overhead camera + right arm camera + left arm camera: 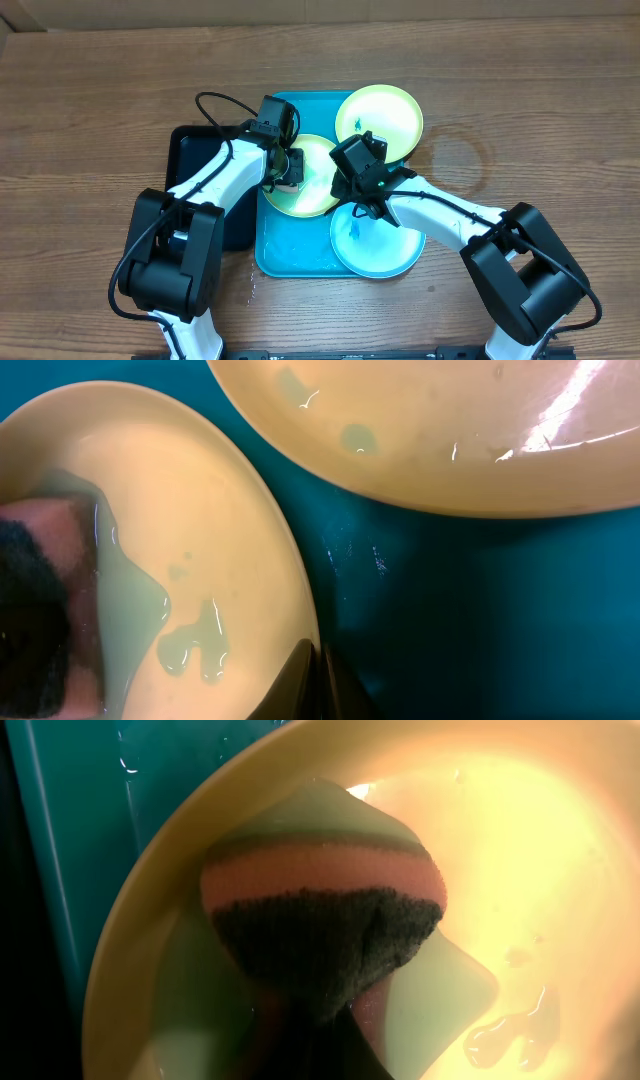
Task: Clean dirty plates on tray and stack at the side
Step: 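Wipe the yellow plate rim area with the sponge, left gripper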
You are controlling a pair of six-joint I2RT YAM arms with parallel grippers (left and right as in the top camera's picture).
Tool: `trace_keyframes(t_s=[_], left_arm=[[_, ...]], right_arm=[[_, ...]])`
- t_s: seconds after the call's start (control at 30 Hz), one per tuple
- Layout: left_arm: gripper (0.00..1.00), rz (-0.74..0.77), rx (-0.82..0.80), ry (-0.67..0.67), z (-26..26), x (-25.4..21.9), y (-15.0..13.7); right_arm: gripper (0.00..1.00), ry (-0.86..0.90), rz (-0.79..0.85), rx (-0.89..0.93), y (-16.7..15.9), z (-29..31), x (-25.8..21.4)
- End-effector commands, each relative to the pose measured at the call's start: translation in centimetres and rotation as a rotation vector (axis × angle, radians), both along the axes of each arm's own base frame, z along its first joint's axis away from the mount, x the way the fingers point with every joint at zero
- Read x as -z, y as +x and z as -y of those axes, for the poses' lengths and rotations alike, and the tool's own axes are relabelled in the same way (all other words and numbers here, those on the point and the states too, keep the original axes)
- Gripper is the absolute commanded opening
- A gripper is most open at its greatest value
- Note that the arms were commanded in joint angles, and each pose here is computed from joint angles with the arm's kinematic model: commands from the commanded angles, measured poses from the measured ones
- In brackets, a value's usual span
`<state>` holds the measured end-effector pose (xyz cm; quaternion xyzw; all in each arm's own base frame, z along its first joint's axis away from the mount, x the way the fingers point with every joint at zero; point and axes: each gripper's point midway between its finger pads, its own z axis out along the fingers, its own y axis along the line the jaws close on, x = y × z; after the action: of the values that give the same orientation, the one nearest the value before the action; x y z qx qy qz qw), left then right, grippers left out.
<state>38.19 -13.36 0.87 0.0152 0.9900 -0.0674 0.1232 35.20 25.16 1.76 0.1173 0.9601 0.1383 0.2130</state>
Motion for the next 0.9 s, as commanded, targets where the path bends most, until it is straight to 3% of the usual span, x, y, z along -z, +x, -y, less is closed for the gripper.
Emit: trace_keyframes(t_s=[0.0,0.1,0.2,0.47,0.73,0.87], left_arm=[[0.04,-0.121,0.002,-0.015,0.3,3.0,-3.0],[0.04,-0.121,0.002,-0.014,0.3,3.0,-3.0],[0.04,-0.121,0.002,-0.015,0.3,3.0,-3.0],[0.04,-0.121,0.002,-0.014,0.3,3.0,-3.0],[0.04,-0.124,0.006,-0.028,0.5,2.9,-3.0],[0.04,-0.139,0.031,-0.130,2.3,2.6,-3.2]], right_arm=[[0.04,0.011,0.003,-0.009,0.2,-0.4,0.2],[0.16,0.009,0.000,-0.009,0.2,-0.4,0.3],[0.19,0.008,-0.001,-0.009,0.2,-0.4,0.6],[0.04,0.006,-0.003,-0.009,0.2,-0.4,0.9],[0.04,0.015,-0.003,-0.013,0.3,-0.6,0.9],[0.04,0.017,-0.001,-0.013,0.3,-0.6,0.8]])
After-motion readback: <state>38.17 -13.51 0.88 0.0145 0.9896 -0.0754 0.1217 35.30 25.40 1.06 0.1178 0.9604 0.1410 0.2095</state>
